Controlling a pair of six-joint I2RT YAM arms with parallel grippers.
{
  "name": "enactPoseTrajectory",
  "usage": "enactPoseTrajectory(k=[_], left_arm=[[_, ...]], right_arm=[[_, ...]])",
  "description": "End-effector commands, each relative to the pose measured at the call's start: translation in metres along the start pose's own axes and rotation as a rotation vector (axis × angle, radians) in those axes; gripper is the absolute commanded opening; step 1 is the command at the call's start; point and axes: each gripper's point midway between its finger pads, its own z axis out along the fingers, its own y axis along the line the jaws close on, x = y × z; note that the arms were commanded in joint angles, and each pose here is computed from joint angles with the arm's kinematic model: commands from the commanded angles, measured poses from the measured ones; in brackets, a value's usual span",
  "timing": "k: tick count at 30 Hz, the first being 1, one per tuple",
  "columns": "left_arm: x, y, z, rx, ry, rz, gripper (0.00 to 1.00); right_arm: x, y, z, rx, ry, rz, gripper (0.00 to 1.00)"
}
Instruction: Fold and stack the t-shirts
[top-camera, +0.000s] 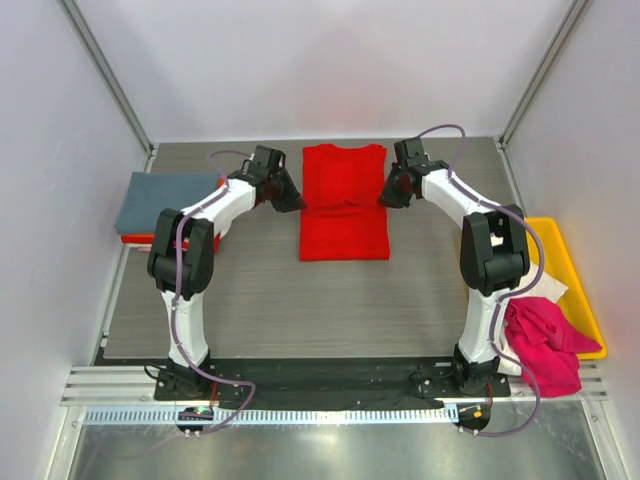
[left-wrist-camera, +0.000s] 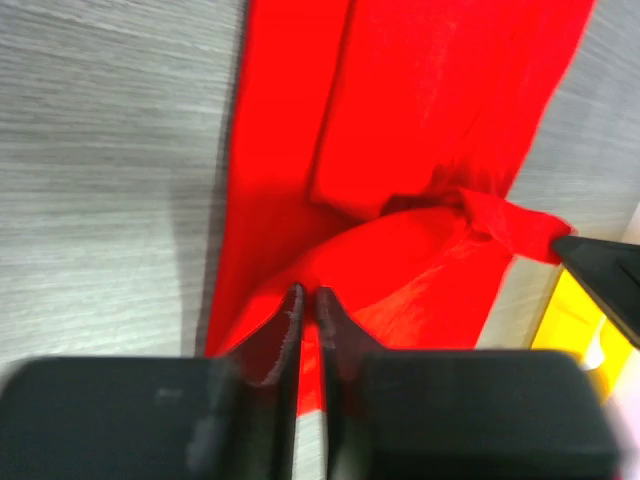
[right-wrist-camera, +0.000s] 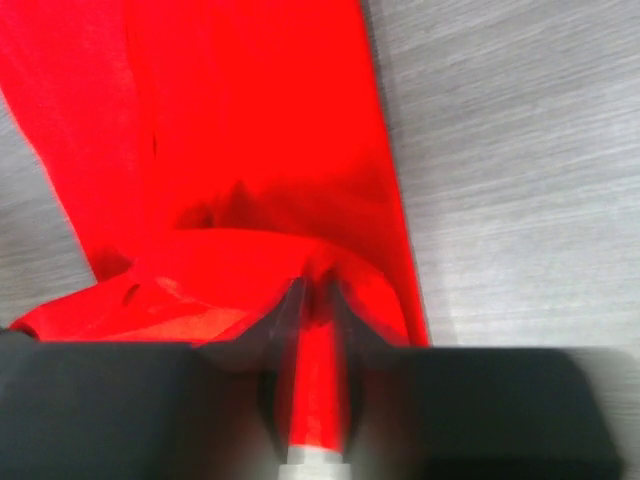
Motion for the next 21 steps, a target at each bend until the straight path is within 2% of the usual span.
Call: enactPoseTrajectory(k=[1, 2, 3, 4, 5, 8, 11, 12, 14, 15, 18, 21], left_arm=[[-0.013, -0.003, 0.007, 0.012, -0.001, -0.008, 0.14], [-0.015, -0.004, 0.009, 0.018, 0.002, -0.008, 0.32], [-0.018, -0.005, 0.008, 0.023, -0.004, -0.002, 0.44], [-0.022, -0.004, 0.004, 0.012, -0.017, -0.001, 0.51], [-0.024, -0.004, 0.001, 0.005, -0.025, 0.002, 0.65], [-0.026, -0.005, -0.020, -0.008, -0.062, 0.029, 0.76], [-0.018, -0.003, -0.040, -0.002, -0.071, 0.038, 0.77], [-0.004, 0.007, -0.040, -0.018, -0.045, 0.037, 0.75], [0.013, 0.010, -0.047, 0.009, -0.027, 0.040, 0.71], [0.020, 0.008, -0.049, 0.021, -0.019, 0.048, 0.68], [0.048, 0.017, -0.051, 0.027, 0.031, 0.055, 0.60], [0.070, 0.025, -0.052, 0.030, 0.059, 0.061, 0.55]], right_arm=[[-0.024, 0.013, 0.003, -0.027, -0.056, -0.015, 0.31], [-0.027, 0.012, 0.005, -0.021, -0.060, -0.012, 0.47], [-0.032, 0.009, 0.003, 0.002, -0.088, -0.011, 0.58], [-0.035, 0.006, 0.000, 0.020, -0.108, -0.011, 0.72], [-0.041, 0.011, -0.011, 0.001, -0.137, -0.018, 0.76], [-0.032, 0.005, -0.023, -0.013, -0.141, -0.032, 0.77], [-0.019, 0.000, -0.041, -0.043, -0.143, -0.035, 0.76], [-0.008, -0.006, -0.046, -0.050, -0.134, -0.036, 0.75], [0.007, -0.005, -0.050, -0.095, -0.100, -0.037, 0.68], [0.022, -0.014, -0.052, -0.091, -0.075, -0.032, 0.60], [0.049, -0.030, -0.050, -0.083, -0.025, -0.030, 0.46], [0.068, -0.040, -0.054, -0.093, -0.004, -0.033, 0.43]])
